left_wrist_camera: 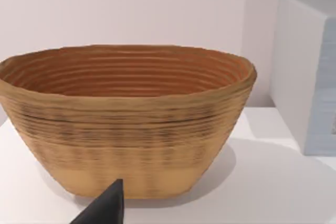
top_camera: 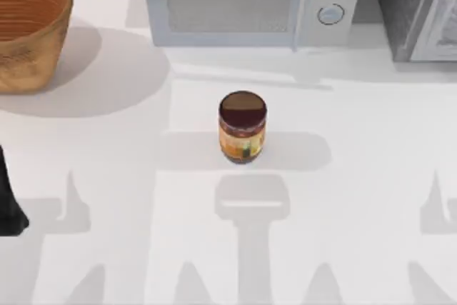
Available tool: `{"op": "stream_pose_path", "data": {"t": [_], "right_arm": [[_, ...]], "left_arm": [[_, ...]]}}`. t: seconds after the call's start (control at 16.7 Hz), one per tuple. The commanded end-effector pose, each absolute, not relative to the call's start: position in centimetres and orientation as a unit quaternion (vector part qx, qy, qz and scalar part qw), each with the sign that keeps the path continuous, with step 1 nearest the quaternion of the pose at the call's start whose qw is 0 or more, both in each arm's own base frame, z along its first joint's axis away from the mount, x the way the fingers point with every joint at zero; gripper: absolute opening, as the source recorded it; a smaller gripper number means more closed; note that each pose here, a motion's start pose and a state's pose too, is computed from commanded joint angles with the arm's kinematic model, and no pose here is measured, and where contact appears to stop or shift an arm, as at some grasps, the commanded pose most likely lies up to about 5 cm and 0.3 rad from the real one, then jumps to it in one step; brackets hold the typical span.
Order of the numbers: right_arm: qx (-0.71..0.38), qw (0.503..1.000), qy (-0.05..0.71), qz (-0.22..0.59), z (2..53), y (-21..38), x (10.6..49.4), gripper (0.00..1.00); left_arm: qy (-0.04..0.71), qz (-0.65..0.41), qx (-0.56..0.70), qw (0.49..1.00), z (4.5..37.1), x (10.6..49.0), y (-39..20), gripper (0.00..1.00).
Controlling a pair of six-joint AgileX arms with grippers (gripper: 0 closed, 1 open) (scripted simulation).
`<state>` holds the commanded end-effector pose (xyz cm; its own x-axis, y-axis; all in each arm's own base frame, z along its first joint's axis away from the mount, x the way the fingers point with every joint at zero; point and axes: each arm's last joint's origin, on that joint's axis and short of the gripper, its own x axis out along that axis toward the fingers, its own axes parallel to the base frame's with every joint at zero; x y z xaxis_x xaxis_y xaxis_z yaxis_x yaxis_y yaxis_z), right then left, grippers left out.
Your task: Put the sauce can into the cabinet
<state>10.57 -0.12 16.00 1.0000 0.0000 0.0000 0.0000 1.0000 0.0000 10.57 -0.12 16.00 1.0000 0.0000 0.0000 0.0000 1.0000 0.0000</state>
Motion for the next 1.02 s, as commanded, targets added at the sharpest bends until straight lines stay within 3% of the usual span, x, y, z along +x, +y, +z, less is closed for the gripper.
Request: {"op": "stream_pose_path", "data": {"t": [0.3,0.6,1.02], "right_arm": [[0.003,1.0,-0.002,0.023,16.7,0.1,10.7,1.0],[0.004,0.993,0.013,0.116,19.6,1.1,12.2,1.0],[-0.011,0.953,0.053,0.299,23.5,3.7,20.1,1.0]], "left_arm": [[0.0,0.0,0.0,1.0,16.0,10.6,-0.1,1.0],[0.0,0.0,0.0,1.0,16.0,10.6,-0.1,1.0],[0.0,0.0,0.0,1.0,16.0,10.6,-0.1,1.0]]}}
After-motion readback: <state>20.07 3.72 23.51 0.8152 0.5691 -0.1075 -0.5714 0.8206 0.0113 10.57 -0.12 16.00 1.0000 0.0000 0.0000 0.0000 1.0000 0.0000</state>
